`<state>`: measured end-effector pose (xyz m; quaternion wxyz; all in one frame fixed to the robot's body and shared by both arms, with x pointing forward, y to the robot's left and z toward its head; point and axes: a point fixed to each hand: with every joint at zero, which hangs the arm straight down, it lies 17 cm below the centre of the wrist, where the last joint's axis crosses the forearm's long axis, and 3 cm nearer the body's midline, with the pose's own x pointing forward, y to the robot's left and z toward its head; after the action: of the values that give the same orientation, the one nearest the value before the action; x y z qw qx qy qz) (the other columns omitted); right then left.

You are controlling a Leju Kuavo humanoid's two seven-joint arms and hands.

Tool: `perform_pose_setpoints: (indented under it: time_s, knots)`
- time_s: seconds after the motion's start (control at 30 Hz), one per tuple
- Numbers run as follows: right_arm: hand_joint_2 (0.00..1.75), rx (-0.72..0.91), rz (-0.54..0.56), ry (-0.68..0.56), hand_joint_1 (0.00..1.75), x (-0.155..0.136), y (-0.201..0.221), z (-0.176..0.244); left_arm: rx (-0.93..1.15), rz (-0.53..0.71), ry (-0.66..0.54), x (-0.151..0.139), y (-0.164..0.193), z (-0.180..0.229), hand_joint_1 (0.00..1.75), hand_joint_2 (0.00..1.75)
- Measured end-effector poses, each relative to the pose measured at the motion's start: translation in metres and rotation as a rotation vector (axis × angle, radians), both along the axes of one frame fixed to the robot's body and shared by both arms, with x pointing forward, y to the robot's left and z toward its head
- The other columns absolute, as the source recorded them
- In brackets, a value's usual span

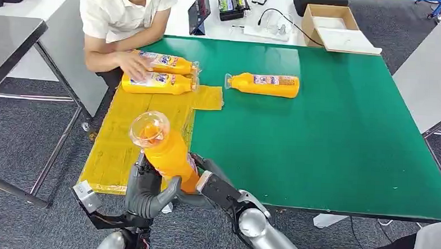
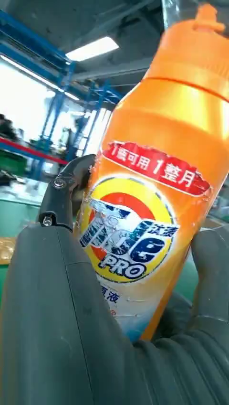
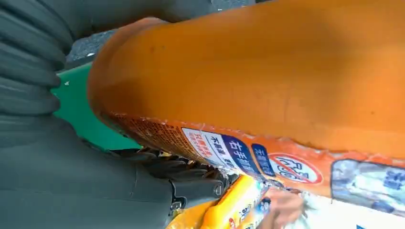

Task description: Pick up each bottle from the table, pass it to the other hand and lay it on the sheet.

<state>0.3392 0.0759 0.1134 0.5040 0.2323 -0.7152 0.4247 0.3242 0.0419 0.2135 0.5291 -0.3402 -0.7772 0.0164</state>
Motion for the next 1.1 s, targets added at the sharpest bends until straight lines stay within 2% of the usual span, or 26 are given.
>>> perform_pose_setpoints:
  time_s: [0.07, 0.1, 0.23, 0.67, 0.83, 0.97, 1.03, 1.1]
  knots:
    - [1.75, -0.003, 0.006, 0.004, 0.00, -0.003, -0.002, -0.005, -0.042, -0.091, 0.040, -0.007, -0.005, -0.004, 1.75, 1.75]
    - [0.00, -0.004, 0.009, 0.008, 0.00, -0.006, -0.003, -0.007, -0.059, -0.121, 0.050, -0.011, -0.007, -0.006, 1.75, 1.75]
    - [0.00, -0.016, 0.001, 0.004, 0.00, -0.011, -0.011, -0.017, -0.082, -0.167, 0.072, -0.020, -0.007, -0.012, 1.75, 1.75]
    - [0.00, -0.022, -0.006, 0.000, 0.00, -0.017, -0.019, -0.023, -0.084, -0.176, 0.083, -0.022, -0.007, -0.015, 1.75, 1.75]
    - [0.00, 0.125, -0.082, -0.026, 0.00, -0.021, -0.025, 0.009, -0.081, -0.157, 0.079, -0.019, -0.004, -0.013, 1.75, 1.75]
    - [0.00, 0.198, -0.188, -0.148, 0.00, -0.013, -0.047, 0.052, 0.041, -0.020, 0.097, -0.002, 0.017, -0.032, 1.75, 1.75]
    - [0.00, 0.205, -0.239, -0.200, 0.00, -0.013, -0.064, 0.061, 0.166, 0.105, 0.085, 0.013, 0.038, -0.043, 1.75, 1.75]
    - [0.00, 0.210, -0.303, -0.262, 0.00, -0.014, -0.082, 0.069, 0.383, 0.289, 0.048, 0.028, 0.063, -0.056, 1.75, 1.75]
